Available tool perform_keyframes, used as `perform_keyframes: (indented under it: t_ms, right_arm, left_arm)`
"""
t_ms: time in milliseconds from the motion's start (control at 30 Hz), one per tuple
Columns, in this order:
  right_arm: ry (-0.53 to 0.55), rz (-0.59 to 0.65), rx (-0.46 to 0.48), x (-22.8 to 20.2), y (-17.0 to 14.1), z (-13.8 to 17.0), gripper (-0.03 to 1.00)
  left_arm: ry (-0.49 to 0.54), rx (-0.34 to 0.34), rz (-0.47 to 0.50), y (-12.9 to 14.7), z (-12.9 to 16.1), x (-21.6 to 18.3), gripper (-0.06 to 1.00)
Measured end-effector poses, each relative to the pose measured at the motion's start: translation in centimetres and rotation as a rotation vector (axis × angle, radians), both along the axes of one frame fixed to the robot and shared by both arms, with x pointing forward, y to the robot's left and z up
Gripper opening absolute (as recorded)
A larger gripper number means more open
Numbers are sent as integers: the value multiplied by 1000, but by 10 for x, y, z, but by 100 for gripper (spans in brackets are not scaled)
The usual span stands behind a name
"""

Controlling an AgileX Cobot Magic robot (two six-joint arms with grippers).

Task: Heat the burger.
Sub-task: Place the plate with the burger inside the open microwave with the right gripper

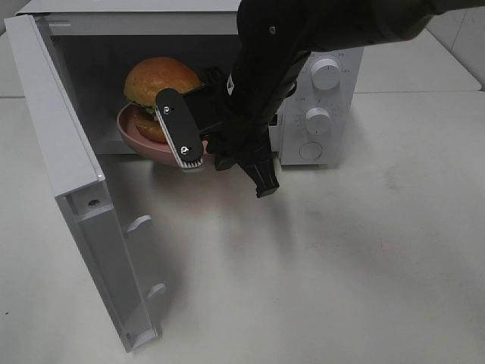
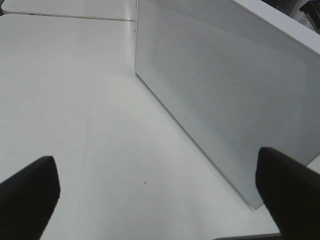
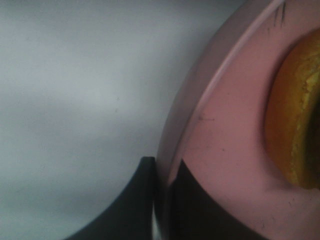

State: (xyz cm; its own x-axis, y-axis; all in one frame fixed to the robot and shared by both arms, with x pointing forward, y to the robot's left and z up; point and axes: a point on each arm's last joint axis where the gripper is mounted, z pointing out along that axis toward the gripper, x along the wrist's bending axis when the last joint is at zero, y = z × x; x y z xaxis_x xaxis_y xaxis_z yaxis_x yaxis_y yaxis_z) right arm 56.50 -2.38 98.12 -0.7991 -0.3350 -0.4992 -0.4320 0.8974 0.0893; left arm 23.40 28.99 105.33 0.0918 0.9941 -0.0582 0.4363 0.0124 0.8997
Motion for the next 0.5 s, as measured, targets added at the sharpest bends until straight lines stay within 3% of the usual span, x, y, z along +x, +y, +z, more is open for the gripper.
perform_keyframes:
  t_ms: [500]
  right_arm:
    - [3,-90,54,32,24,-5,6]
  left_arm:
    - [0,0,0,0,0,0,99]
